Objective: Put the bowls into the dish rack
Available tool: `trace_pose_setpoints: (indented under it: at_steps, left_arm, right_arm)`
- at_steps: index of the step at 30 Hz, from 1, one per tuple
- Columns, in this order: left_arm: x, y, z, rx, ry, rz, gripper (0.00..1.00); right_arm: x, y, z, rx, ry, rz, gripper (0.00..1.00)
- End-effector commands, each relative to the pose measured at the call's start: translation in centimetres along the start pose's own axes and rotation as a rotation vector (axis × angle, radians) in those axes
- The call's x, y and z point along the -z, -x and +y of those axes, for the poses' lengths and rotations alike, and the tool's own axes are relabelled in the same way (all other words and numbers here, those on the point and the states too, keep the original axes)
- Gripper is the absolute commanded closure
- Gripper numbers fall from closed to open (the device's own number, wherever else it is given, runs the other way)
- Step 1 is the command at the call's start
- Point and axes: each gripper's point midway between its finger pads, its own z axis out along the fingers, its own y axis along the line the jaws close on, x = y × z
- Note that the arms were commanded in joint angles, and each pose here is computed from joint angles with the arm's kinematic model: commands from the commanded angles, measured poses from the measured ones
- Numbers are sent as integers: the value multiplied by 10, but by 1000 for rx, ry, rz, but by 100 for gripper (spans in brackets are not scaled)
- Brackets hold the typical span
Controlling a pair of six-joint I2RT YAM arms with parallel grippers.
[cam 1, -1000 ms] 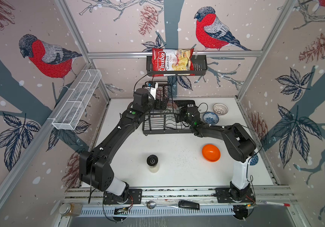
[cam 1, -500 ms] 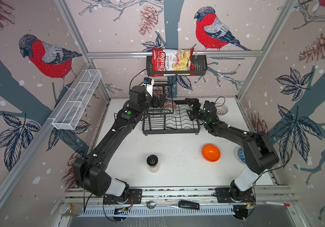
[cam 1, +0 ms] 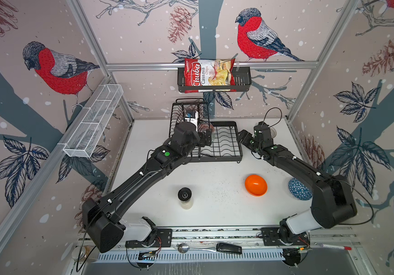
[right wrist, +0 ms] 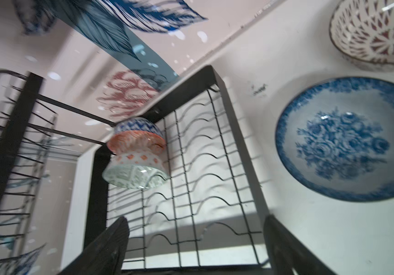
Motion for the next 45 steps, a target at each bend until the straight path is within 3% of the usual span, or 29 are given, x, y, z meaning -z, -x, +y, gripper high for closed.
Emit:
trace_pose_setpoints:
  at_steps: [1, 6, 11, 21, 26, 34, 45]
  left_arm:
    - [-3, -3, -13, -5, 33, -40, 2]
    - [-11, -25, -29, -21, 0, 11, 2]
    - [-12, -24, -26, -61, 30, -1, 2]
    - [-3, -23, -17, -130, 57, -28, 2]
    - [9, -15, -9, -117, 68, -94, 2]
    - [18, -13, -7, -69, 39, -93, 2]
    - [14, -29, 3, -29, 51, -32, 2]
  right_arm:
    - [-7, -21, -22, 93, -67, 56, 17]
    - [-19, -33, -40, 125, -135, 86, 36]
    - [-34, -35, -44, 149, -167, 100, 52]
    - [-65, -48, -51, 198, -238, 151, 66]
    - [-74, -48, -57, 198, -267, 148, 79]
    - [-89, -45, -49, 180, -236, 143, 96]
    - [-107, -30, -26, 276, -179, 157, 99]
